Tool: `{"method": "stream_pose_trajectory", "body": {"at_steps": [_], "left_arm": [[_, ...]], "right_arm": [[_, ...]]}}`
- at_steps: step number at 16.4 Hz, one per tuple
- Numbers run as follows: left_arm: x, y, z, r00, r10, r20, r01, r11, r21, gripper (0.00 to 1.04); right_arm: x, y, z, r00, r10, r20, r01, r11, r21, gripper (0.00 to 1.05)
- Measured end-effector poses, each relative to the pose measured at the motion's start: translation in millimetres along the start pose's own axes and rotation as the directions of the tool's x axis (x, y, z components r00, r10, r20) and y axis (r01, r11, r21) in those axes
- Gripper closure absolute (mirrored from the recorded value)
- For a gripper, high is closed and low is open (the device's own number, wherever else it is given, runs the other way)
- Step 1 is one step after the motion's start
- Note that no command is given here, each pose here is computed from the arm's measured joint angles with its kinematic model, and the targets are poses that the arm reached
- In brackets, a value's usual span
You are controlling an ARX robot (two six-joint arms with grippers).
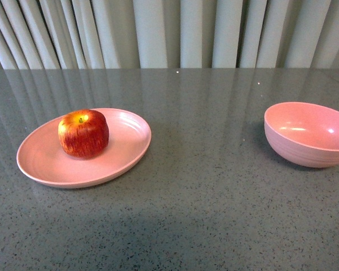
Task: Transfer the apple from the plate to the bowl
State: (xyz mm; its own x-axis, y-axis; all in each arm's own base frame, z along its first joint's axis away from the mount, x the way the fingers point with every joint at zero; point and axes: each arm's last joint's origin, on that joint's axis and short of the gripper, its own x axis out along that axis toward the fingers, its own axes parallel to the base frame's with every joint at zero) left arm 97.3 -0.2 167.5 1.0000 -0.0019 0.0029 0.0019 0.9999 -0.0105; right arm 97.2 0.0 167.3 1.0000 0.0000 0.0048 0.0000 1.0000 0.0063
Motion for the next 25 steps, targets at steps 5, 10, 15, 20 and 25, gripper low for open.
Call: {"method": "stream_pose_trajectory", "body": {"at_steps": [5,10,15,20,25], "left_arm": [[0,0,0,1.000,0.000,0.000,0.000,1.000,0.000,0.07],[0,0,0,1.000,0.000,0.000,0.000,1.000,0.000,0.07],[0,0,0,1.000,0.000,0.000,0.000,1.000,0.000,0.07],[0,0,0,1.000,0.000,0.000,0.000,1.000,0.000,0.07],[0,0,0,1.000,0.000,0.000,0.000,1.000,0.000,0.07]], "right_arm": [[0,0,0,1.000,0.000,0.000,0.000,1.000,0.000,0.07],[9,-5,9,1.000,0.017,-0.022,-0.014,0.986,0.164,0.07],[77,-5,96,0.991,0.057,0.117,-0.073,0.988,0.139,0.07],[206,-10,76,0.956,-0.002,-0.294,0.035,0.994,0.106,0.07],[254,-9,13,0.839,-0.043,-0.543,0.091,0.994,0.061,0.07]]}}
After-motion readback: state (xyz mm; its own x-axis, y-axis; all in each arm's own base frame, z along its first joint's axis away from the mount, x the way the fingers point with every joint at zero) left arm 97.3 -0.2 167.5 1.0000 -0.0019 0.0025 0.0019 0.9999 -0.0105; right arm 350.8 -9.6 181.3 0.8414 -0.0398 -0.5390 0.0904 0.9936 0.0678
